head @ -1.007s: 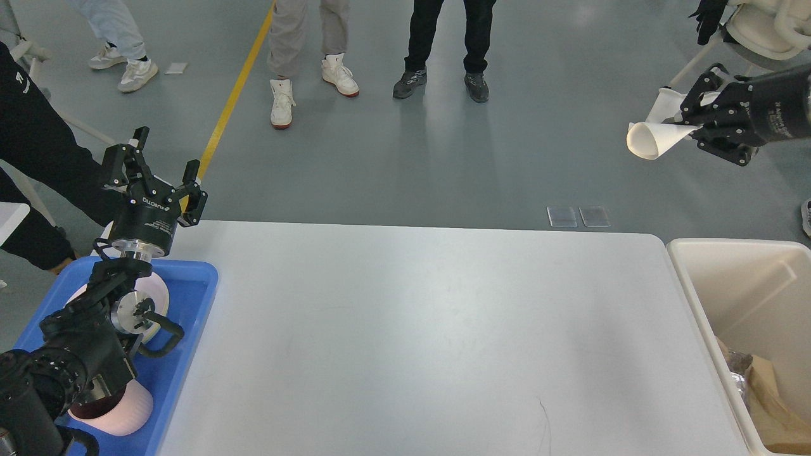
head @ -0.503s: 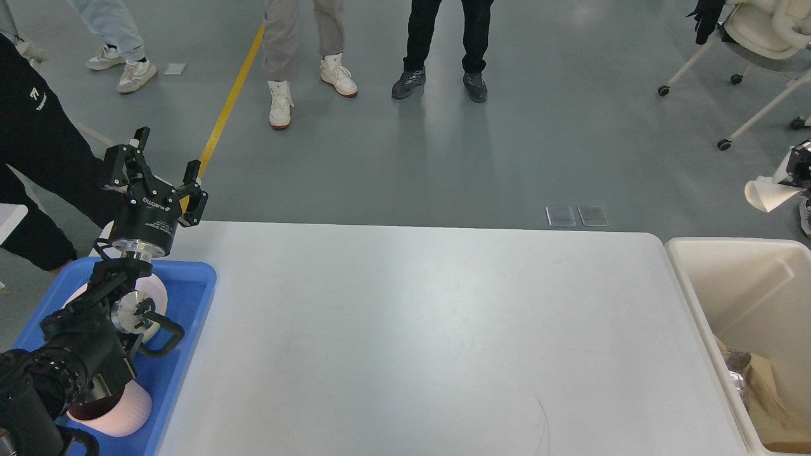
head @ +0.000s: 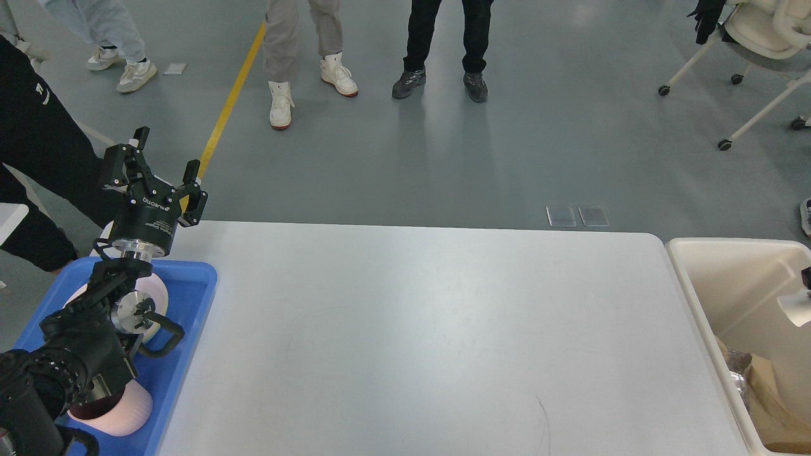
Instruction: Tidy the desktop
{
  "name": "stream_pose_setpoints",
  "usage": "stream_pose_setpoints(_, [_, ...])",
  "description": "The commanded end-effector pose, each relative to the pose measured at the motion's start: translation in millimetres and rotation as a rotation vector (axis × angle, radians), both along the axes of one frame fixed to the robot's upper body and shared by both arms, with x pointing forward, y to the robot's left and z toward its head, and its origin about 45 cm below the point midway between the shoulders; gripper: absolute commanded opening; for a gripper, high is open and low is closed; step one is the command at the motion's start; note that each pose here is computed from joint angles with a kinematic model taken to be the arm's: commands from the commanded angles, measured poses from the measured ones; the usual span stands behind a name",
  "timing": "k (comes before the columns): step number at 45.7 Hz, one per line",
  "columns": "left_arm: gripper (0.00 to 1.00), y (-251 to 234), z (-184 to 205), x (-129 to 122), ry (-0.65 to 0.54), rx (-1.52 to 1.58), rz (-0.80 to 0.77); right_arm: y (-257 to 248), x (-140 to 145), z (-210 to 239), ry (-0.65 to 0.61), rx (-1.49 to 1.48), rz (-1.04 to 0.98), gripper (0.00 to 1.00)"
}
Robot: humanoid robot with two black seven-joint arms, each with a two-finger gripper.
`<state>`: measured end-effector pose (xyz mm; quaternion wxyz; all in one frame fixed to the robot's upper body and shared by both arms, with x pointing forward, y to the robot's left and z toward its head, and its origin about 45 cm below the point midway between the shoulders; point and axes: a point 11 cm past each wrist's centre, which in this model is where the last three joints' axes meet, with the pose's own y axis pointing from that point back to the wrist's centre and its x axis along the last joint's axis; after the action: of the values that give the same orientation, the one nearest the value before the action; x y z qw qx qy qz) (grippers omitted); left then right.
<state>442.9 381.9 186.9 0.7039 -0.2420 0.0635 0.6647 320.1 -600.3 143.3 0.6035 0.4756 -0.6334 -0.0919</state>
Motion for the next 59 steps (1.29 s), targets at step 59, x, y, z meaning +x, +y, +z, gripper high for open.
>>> stream_pose_setpoints(59, [0.96, 0.7, 0.2, -0.1, 0.000, 0.002, 0.002, 184.4, 175.0, 122.5, -1.179, 0.832, 0.042, 1.00])
